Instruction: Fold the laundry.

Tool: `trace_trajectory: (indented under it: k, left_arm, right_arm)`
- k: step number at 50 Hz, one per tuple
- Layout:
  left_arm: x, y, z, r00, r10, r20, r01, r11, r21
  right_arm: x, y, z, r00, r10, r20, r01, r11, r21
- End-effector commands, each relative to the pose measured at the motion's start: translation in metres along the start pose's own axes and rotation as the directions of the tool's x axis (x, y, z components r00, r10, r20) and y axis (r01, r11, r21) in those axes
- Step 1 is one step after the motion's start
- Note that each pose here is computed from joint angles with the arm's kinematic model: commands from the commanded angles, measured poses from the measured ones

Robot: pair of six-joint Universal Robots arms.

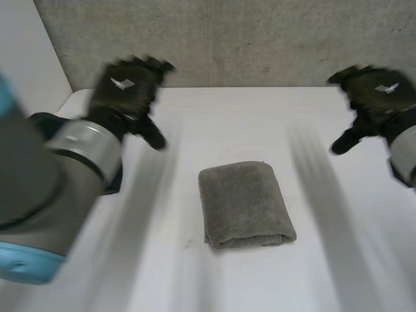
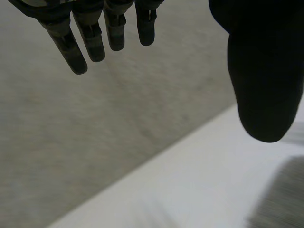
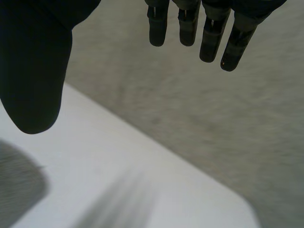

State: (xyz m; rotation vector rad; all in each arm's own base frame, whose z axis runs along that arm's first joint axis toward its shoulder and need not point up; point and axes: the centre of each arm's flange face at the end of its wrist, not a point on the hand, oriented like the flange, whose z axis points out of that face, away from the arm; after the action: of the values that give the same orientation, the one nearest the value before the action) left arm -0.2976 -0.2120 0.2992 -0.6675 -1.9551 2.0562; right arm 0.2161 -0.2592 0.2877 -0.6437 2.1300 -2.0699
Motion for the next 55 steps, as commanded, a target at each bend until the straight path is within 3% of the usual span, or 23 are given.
trace_trajectory:
  k: [1, 21, 25, 33, 48, 55]
  left_arm:
    - [-0.058, -0.038, -0.028, 0.986, -0.023, 0.167, 0.007, 0.996, 0.093]
    - [-0.063, -0.021, -0.037, 0.980, -0.087, 0.177, 0.078, 0.995, 0.055]
    - [-0.062, -0.012, -0.036, 0.981, -0.084, 0.177, 0.080, 0.996, 0.029]
    - [-0.058, 0.013, -0.030, 0.982, -0.079, 0.171, 0.086, 0.996, -0.038]
    - [-0.050, 0.040, -0.024, 0.985, -0.073, 0.154, 0.088, 0.992, -0.095]
    - [-0.049, 0.044, -0.024, 0.985, -0.073, 0.153, 0.090, 0.991, -0.104]
  right_arm:
    - [0.035, -0.028, -0.023, 0.986, -0.002, -0.169, 0.016, 0.997, 0.078]
    - [0.024, -0.018, -0.034, 0.998, 0.002, -0.063, -0.002, 1.000, 0.004]
    - [0.016, 0.002, -0.035, 0.999, 0.032, 0.015, -0.030, 0.992, -0.119]
    - [-0.008, 0.067, -0.033, 0.977, 0.168, 0.128, -0.109, 0.921, -0.375]
    - [-0.033, 0.144, -0.016, 0.926, 0.357, 0.121, -0.272, 0.856, -0.440]
    - [-0.044, 0.151, -0.013, 0.907, 0.398, 0.135, -0.307, 0.847, -0.435]
